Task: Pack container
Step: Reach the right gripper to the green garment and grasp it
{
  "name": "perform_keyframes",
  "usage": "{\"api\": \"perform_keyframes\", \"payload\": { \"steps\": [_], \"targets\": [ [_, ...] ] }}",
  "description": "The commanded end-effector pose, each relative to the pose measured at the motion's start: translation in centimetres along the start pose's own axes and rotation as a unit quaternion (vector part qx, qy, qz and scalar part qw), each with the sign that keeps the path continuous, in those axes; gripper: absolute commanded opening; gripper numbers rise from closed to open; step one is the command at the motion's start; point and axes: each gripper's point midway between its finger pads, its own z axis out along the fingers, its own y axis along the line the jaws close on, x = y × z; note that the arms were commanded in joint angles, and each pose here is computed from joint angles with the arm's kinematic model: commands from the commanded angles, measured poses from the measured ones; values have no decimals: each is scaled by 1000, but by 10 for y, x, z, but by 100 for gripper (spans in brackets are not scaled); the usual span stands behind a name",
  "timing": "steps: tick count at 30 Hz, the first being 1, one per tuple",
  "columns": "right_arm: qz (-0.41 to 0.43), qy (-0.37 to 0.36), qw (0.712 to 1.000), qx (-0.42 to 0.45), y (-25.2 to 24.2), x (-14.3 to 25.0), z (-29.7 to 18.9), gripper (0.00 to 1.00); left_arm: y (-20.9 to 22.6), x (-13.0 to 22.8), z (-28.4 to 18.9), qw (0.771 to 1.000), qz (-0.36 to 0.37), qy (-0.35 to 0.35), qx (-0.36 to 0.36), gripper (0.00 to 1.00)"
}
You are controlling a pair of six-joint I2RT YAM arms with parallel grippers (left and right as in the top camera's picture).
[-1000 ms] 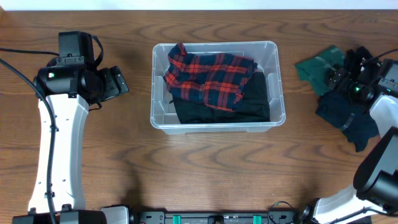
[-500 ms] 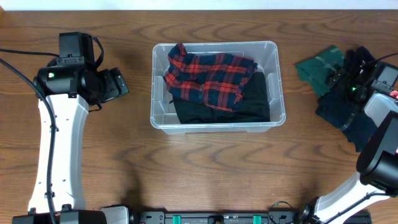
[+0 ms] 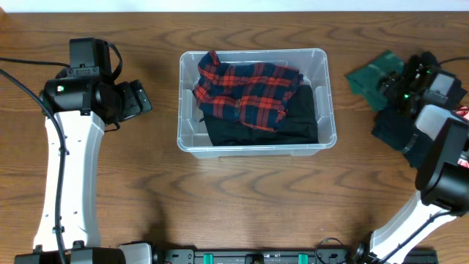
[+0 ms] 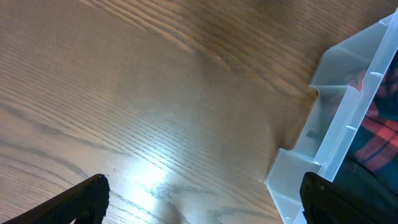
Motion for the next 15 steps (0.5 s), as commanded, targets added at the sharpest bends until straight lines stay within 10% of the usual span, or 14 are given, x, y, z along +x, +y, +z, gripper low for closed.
{"api": "perform_keyframes", "payload": {
  "steps": [1, 10, 15],
  "targets": [
    [8, 46, 999, -2, 8, 39, 20, 73, 2, -3, 0, 1000, -5, -1, -3, 98],
    [0, 51, 999, 1, 14, 45, 22, 5, 2, -2, 0, 1000, -5, 0, -3, 98],
    [-1, 52, 998, -22, 25, 40, 15, 1, 2, -2, 0, 1000, -5, 0, -3, 98]
  ]
}}
